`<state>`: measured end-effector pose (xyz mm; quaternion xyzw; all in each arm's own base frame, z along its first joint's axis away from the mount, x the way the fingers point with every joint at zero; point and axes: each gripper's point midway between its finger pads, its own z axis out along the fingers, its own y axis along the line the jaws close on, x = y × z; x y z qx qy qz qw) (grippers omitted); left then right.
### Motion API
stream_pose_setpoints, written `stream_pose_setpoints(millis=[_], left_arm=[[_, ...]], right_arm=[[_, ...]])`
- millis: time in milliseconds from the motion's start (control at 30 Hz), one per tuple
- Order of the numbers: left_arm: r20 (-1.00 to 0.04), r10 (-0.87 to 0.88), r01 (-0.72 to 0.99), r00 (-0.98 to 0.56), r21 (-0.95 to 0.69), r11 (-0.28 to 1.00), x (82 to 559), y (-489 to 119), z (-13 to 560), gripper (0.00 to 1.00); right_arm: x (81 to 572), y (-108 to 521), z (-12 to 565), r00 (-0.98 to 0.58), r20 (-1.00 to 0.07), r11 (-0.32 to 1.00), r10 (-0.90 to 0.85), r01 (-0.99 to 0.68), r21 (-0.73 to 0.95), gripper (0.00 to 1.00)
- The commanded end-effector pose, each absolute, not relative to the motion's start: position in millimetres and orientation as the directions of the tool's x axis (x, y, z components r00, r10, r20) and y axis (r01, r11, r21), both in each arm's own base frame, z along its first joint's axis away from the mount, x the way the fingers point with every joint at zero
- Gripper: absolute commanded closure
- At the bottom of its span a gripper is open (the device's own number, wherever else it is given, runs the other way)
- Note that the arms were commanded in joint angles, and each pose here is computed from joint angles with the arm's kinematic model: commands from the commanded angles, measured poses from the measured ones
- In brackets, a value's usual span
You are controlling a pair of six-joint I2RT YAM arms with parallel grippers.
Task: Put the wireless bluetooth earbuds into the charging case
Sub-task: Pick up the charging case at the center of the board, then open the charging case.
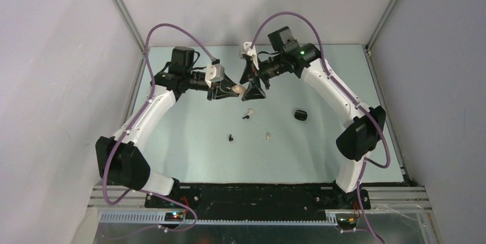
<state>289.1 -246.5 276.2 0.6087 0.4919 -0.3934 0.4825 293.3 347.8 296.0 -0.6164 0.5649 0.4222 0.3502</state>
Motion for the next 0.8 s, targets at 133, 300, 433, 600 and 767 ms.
stream_pose_setpoints(millis=[133, 300, 433, 600, 767], left_arm=[[-0.938, 0.193, 0.958, 0.288, 0.283, -0.052, 281.8, -246.5, 301.9, 1.0], [-0.937, 0.189, 0.956, 0.293, 0.288, -0.055, 279.6, -246.5, 303.2, 1.0], [-0.94, 0.185, 0.958, 0.288, 0.282, -0.058, 277.5, -246.9, 303.9, 1.0], [-0.944, 0.184, 0.962, 0.273, 0.267, -0.058, 277.0, -247.4, 304.3, 1.0], [-0.947, 0.181, 0.964, 0.265, 0.258, -0.063, 277.9, -248.5, 303.2, 1.0]], right_arm=[[301.3, 356.8, 298.6, 0.048, -0.909, -0.089, -0.414, -0.996, -0.013, 0.28], [326.8, 351.5, 293.2, 0.057, -0.891, 0.001, -0.45, -0.998, -0.064, 0.32], [343.1, 347.8, 301.7, 0.048, -0.898, 0.06, -0.438, -0.995, -0.083, 0.34], [352.8, 344.2, 321.7, 0.087, -0.901, 0.109, -0.424, -0.983, -0.147, 0.36], [349.9, 337.3, 333.9, 0.113, -0.9, 0.119, -0.42, -0.977, -0.178, 0.36]])
